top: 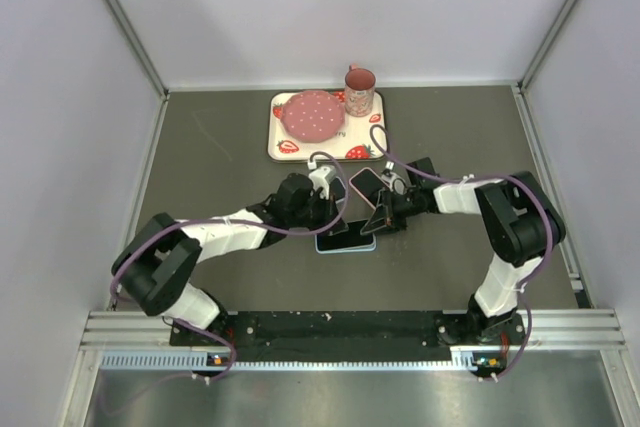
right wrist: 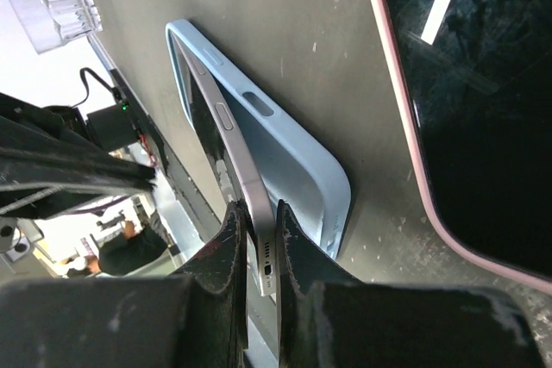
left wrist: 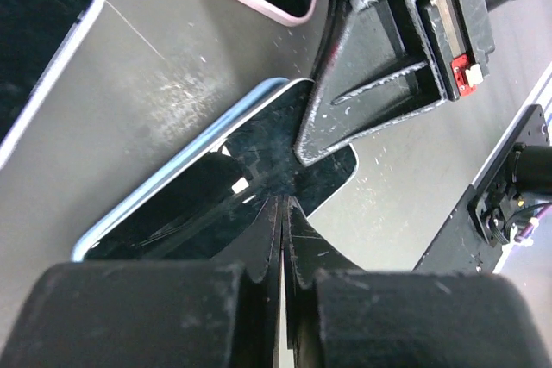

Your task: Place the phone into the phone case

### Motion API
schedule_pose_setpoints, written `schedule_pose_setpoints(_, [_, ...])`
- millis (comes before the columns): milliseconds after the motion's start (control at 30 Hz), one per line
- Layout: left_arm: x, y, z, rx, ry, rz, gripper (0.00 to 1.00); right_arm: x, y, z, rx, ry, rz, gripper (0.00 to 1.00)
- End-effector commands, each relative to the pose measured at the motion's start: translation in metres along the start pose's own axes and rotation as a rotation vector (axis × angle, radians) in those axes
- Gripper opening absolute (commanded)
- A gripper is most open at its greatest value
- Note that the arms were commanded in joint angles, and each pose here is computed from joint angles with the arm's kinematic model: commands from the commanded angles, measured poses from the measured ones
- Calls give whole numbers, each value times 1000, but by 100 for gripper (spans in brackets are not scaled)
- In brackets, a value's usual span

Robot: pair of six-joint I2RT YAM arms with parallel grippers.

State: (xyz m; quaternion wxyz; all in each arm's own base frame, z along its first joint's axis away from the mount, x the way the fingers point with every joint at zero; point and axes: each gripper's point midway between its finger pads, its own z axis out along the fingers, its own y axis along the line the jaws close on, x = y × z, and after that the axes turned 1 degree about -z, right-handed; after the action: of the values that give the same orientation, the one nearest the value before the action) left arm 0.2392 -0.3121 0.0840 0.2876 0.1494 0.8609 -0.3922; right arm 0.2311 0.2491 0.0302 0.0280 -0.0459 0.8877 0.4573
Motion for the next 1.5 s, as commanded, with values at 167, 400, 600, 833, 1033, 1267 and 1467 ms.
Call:
schedule_pose_setpoints(167, [5, -22, 24, 101, 15, 9, 0, 35, -83, 17, 431, 71, -11, 0])
schedule_pose_setpoints(400, [14, -16, 34, 98, 45, -19, 0, 37, -93, 16, 489, 86, -13, 3])
schedule_pose_setpoints(600, [24, -4, 39, 57, 79, -38, 0, 42, -100, 13, 593, 113, -21, 11])
schedule_pose_setpoints(833, [33, 3, 42, 32, 119, -45, 0, 44, -105, 11, 692, 141, -39, 30])
schedule_pose_setpoints(1033, [36, 11, 43, -13, 146, -34, 0, 42, -104, 7, 744, 144, -64, 39])
schedule_pose_setpoints(1267, [48, 18, 44, -32, 182, -50, 0, 43, -103, 1, 788, 152, -84, 46])
schedule_pose_setpoints(1467, [58, 32, 42, -104, 209, -62, 0, 42, -101, -8, 820, 154, -96, 50])
